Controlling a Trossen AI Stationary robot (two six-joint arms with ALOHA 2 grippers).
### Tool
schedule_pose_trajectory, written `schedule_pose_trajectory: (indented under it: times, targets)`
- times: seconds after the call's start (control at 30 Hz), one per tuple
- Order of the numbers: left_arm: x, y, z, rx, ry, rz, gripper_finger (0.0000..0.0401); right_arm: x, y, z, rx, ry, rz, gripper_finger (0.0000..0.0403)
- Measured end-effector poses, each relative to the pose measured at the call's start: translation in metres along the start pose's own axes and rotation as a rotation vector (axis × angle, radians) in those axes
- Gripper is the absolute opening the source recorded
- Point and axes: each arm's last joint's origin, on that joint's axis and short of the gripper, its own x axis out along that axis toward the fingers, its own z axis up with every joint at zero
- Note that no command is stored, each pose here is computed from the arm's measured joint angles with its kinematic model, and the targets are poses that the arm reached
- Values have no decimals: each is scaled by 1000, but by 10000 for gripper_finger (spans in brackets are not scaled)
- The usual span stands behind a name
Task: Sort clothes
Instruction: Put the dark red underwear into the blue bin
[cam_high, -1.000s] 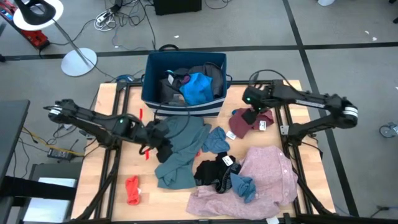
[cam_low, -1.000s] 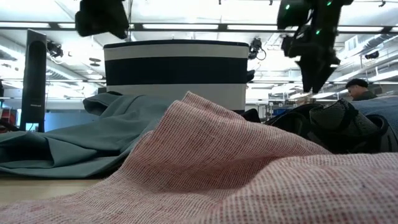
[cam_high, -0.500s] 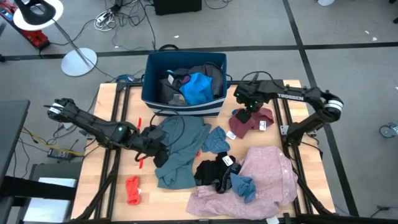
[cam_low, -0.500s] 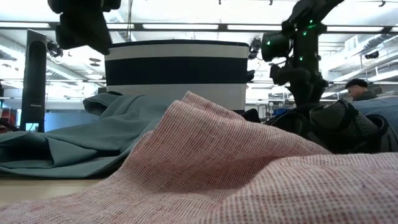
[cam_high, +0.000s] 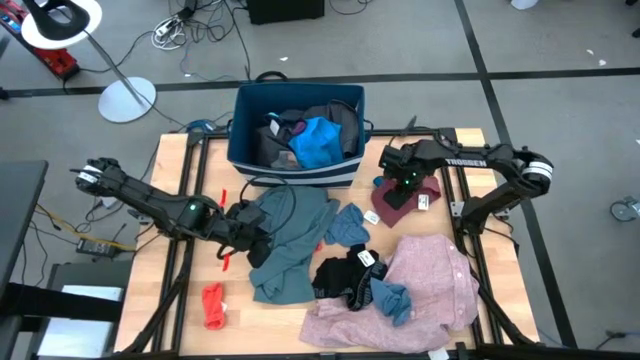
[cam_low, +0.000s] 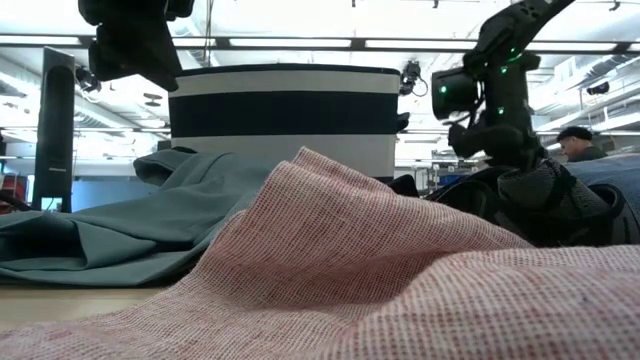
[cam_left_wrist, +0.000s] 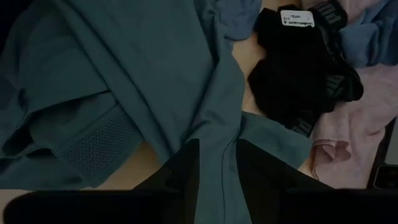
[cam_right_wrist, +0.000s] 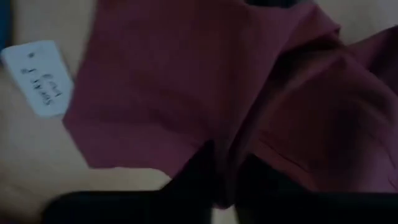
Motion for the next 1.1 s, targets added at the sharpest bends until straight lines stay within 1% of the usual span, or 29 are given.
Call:
schedule_pose_trajectory:
  times: [0.03,0.13,0.3,0.4,0.53,0.7,0.87,1.0,1.1]
  targets:
    - [0,0,0,0,0,0,110,-4,1,-2,-2,-17,6,13]
    - [0,0,0,-1,7,-6,110,-17,3,-10,35,-71,29,12]
    - [0,-1,0,-4,5,-16,110,-46,0,-34,89,-130,51,5]
    - [0,-1,0,-1,7,-15,110,-70,-1,-48,91,-167,40,3]
    - [0,-1,0,83,9,-19,110,-111,2,-58,79,-287,47,2]
    - [0,0,1,141,-27,11,110,-169,8,-64,71,-431,61,1]
    - [0,0,2,204,-32,16,110,-218,15,-67,45,-532,50,1]
    - [0,0,2,205,-31,16,110,-251,24,-60,4,-614,51,1]
    - [0,0,2,205,-31,16,110,-272,34,-50,-30,-680,56,1]
